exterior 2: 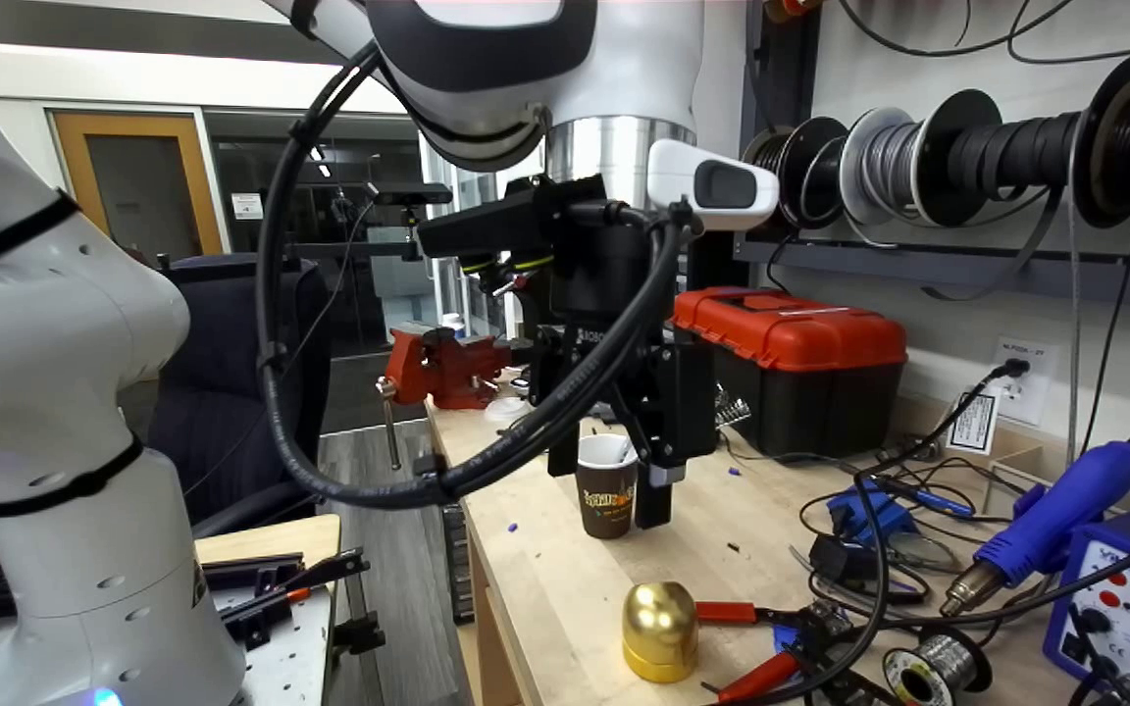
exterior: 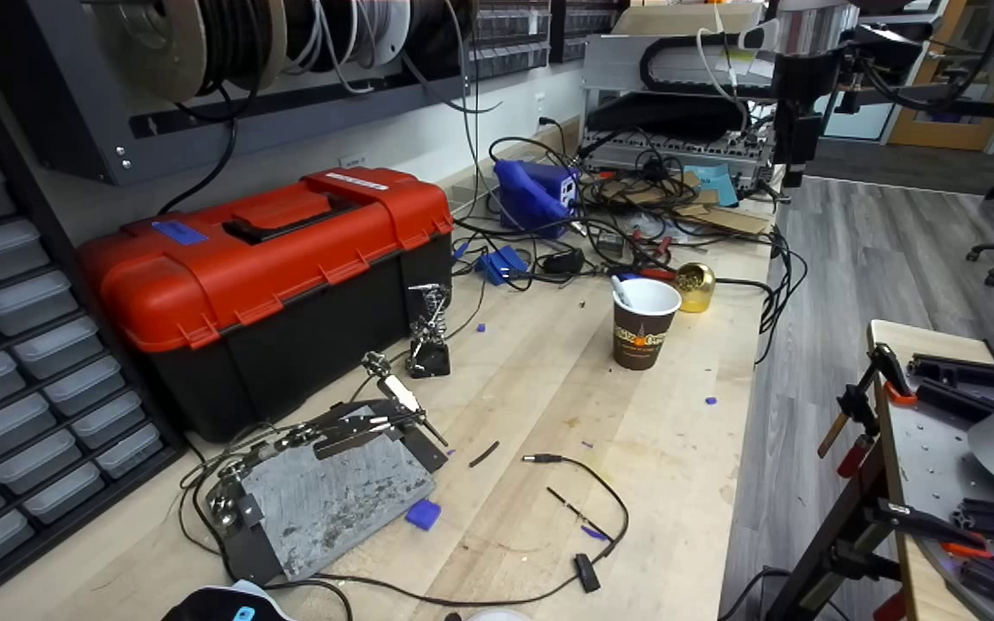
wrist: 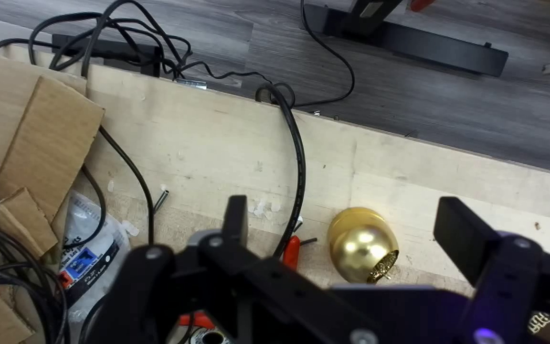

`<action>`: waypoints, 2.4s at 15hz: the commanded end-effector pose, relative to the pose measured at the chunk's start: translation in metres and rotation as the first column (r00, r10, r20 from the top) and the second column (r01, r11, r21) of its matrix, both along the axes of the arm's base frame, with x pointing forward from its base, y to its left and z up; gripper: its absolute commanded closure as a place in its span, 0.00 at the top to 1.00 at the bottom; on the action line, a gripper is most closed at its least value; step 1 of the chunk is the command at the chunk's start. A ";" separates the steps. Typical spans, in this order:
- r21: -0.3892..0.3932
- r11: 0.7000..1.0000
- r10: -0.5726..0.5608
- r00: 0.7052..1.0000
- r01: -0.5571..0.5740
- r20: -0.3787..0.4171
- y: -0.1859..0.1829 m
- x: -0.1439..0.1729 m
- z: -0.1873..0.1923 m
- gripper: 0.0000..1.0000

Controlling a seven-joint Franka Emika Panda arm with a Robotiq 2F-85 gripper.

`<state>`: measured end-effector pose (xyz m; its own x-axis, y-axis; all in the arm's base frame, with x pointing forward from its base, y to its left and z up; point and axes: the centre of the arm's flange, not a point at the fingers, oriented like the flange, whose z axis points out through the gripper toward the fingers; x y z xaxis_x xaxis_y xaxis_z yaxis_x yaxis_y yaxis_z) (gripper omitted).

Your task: Take a marker out of the cup and put it on the table

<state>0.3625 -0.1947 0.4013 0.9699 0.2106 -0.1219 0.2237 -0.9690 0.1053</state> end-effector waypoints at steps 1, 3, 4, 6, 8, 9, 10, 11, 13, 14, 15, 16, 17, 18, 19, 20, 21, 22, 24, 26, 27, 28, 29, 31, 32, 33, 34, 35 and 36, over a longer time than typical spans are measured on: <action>0.000 1.000 0.000 1.000 0.000 0.000 0.000 0.000 0.000 1.00; 0.000 1.000 0.000 1.000 0.000 0.000 0.000 0.000 0.000 1.00; 0.000 1.000 0.000 1.000 0.000 0.000 0.000 0.000 0.000 1.00; 0.000 1.000 0.000 1.000 0.000 0.000 0.000 0.000 0.000 1.00; 0.002 1.000 0.004 1.000 -0.004 0.003 0.003 0.002 0.005 1.00; 0.004 1.000 0.003 1.000 -0.003 0.003 0.007 0.004 0.009 1.00; -0.002 1.000 0.005 1.000 -0.005 0.006 0.013 0.007 0.017 1.00; -0.008 1.000 0.011 1.000 -0.011 0.013 0.018 0.010 0.022 1.00; -0.016 0.999 0.029 0.999 -0.029 0.028 0.031 0.018 0.036 1.00; -0.017 0.999 0.042 0.999 -0.042 0.034 0.038 0.023 0.043 1.00; -0.018 0.999 0.051 0.998 -0.050 0.038 0.045 0.028 0.049 1.00; -0.015 0.998 0.064 0.997 -0.064 0.039 0.053 0.034 0.055 1.00; -0.015 0.997 0.076 0.996 -0.075 0.038 0.061 0.040 0.061 1.00; -0.010 0.996 0.089 0.995 -0.089 0.038 0.072 0.046 0.067 1.00; -0.002 0.995 0.104 0.994 -0.104 0.035 0.083 0.052 0.073 1.00; 0.006 0.993 0.117 0.992 -0.118 0.034 0.093 0.058 0.078 1.00; 0.016 0.991 0.135 0.990 -0.136 0.031 0.106 0.064 0.084 1.00; 0.027 0.988 0.149 0.988 -0.150 0.029 0.118 0.069 0.089 1.00; 0.043 0.982 0.182 0.983 -0.183 0.028 0.140 0.080 0.096 1.00; 0.050 0.975 0.216 0.976 -0.217 0.030 0.159 0.092 0.098 1.00; 0.053 0.973 0.223 0.974 -0.224 0.025 0.167 0.098 0.099 1.00; 0.049 0.971 0.233 0.972 -0.234 0.021 0.173 0.106 0.098 1.00; 0.044 0.970 0.240 0.971 -0.241 0.014 0.180 0.114 0.097 1.00; 0.030 0.968 0.250 0.968 -0.250 0.001 0.191 0.131 0.091 1.00; 0.024 0.969 0.247 0.969 -0.246 -0.006 0.196 0.139 0.087 1.00; 0.022 0.969 0.247 0.969 -0.247 -0.014 0.200 0.147 0.082 1.00; 0.022 0.969 0.246 0.969 -0.246 -0.024 0.205 0.154 0.078 1.00; 0.027 0.969 0.247 0.969 -0.246 -0.033 0.209 0.159 0.073 1.00; 0.028 0.968 0.249 0.968 -0.248 -0.040 0.213 0.164 0.068 1.00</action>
<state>0.5025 0.0054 0.4714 0.8762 0.4688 -0.1120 0.4781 -0.8747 0.0792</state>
